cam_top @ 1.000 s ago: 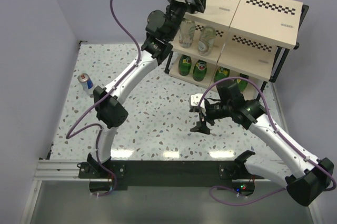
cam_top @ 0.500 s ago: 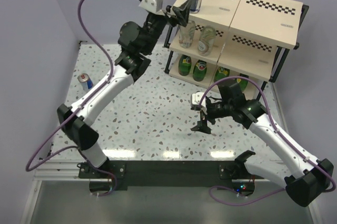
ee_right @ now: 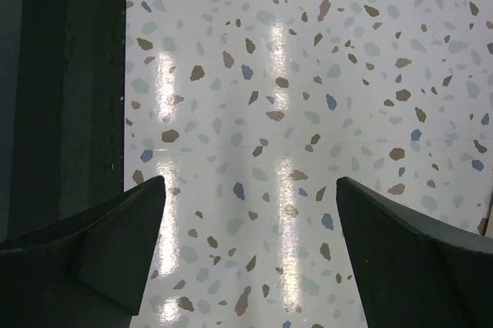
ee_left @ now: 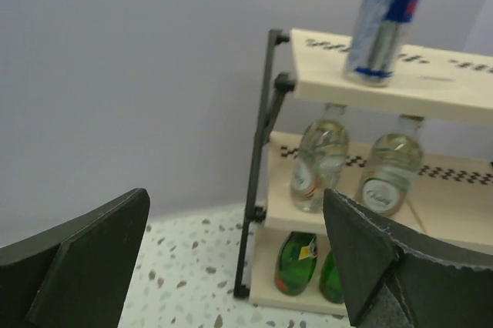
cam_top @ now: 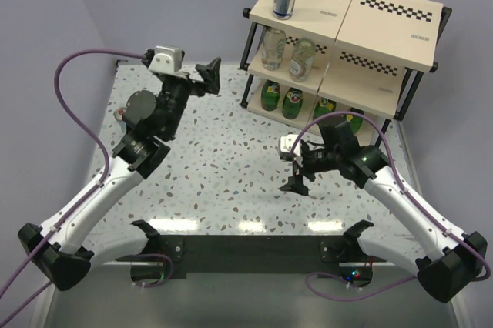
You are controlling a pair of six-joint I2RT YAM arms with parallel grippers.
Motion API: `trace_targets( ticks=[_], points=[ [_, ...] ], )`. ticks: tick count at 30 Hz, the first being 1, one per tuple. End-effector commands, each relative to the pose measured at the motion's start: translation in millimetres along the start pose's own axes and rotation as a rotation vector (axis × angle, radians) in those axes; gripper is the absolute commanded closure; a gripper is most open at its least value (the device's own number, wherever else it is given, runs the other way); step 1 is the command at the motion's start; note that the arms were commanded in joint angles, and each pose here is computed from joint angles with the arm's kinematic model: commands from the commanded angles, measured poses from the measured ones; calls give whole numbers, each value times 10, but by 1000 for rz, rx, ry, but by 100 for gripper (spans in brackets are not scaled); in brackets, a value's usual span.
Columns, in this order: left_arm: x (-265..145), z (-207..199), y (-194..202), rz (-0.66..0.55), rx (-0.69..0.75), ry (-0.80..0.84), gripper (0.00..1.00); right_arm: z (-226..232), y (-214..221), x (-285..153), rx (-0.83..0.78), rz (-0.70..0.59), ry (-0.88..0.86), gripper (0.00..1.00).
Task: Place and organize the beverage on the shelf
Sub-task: Place the drink on the shelf, then pick up the drink from the center of the board.
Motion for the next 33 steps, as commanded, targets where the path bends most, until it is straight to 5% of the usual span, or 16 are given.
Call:
trace_targets(
  ticks=[1,7,21,33],
  points=[
    [-208,500,577,200,-52,-184,0,-57,11,33,-7,-6,11,5],
    [-550,1461,1243,328,-228,-481,0,-67,12,36,-8,-5,18,4],
    [-1364,2376,2227,637,-292,-1204,0,-56,9,21,-14,-5,16,4],
    [-1054,3126,2775,760,-71,-1226,3,-37,-7,10,-21,-12,7,4]
  ],
)
Point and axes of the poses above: each gripper's point midway between its finger pads, its own x axis out along the fingers, its own z axis along the line the jaws close on, y = z × x, the point moved 4 cm from there along -x, back along the fingers, and after that the axes turned 2 degrees about x, right-handed, at the moved point
